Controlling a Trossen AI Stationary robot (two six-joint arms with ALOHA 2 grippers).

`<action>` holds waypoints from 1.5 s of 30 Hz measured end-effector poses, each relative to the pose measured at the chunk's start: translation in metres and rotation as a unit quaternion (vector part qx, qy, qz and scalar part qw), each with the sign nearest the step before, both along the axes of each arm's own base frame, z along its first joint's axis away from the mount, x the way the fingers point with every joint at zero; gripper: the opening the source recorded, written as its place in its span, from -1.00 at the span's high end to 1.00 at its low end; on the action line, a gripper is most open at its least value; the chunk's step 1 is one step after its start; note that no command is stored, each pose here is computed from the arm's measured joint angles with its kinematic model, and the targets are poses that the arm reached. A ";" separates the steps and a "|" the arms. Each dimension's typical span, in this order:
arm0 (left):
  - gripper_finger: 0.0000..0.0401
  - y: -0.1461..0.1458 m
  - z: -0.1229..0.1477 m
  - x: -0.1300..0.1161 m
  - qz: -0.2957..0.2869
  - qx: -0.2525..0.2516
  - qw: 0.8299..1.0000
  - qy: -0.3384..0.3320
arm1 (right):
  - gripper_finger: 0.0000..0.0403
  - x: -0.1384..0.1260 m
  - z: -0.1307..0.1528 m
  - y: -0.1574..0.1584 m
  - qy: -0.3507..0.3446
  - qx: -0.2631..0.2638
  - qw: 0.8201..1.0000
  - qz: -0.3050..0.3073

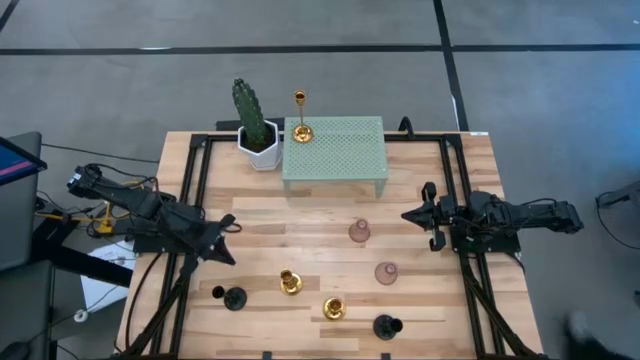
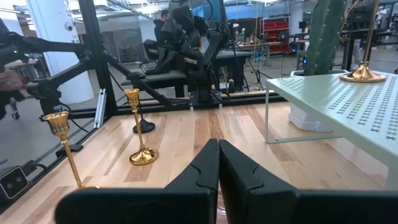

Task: Pick & Place candle stick holders
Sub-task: Put the left black candle holder on the shelf

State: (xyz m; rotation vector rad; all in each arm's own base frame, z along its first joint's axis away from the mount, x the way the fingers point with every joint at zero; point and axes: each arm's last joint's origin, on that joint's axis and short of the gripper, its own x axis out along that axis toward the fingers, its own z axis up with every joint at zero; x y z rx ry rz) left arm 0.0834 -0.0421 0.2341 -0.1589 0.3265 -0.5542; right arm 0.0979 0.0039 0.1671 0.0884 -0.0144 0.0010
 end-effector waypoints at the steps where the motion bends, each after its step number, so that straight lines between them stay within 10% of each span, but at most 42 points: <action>1: 0.97 0.000 0.001 0.001 0.016 -0.024 0.999 0.012 | 1.00 0.000 0.000 0.000 0.000 -0.001 1.000 -0.001; 9: 0.97 0.001 0.021 0.002 0.062 -0.133 0.987 0.057 | 1.00 0.000 0.000 -0.001 -0.002 -0.004 1.000 -0.018; 23: 0.97 -0.017 0.027 0.041 0.064 -0.053 0.990 0.111 | 1.00 0.000 0.001 0.000 -0.003 -0.003 1.000 -0.017; 30: 0.97 -0.031 0.030 0.051 0.060 -0.125 0.972 0.190 | 1.00 0.000 0.001 0.000 -0.003 -0.003 1.000 -0.016; 45: 0.97 -0.039 0.088 0.049 -0.099 -0.113 0.988 0.032 | 1.00 0.000 0.001 0.000 -0.003 -0.004 1.000 -0.016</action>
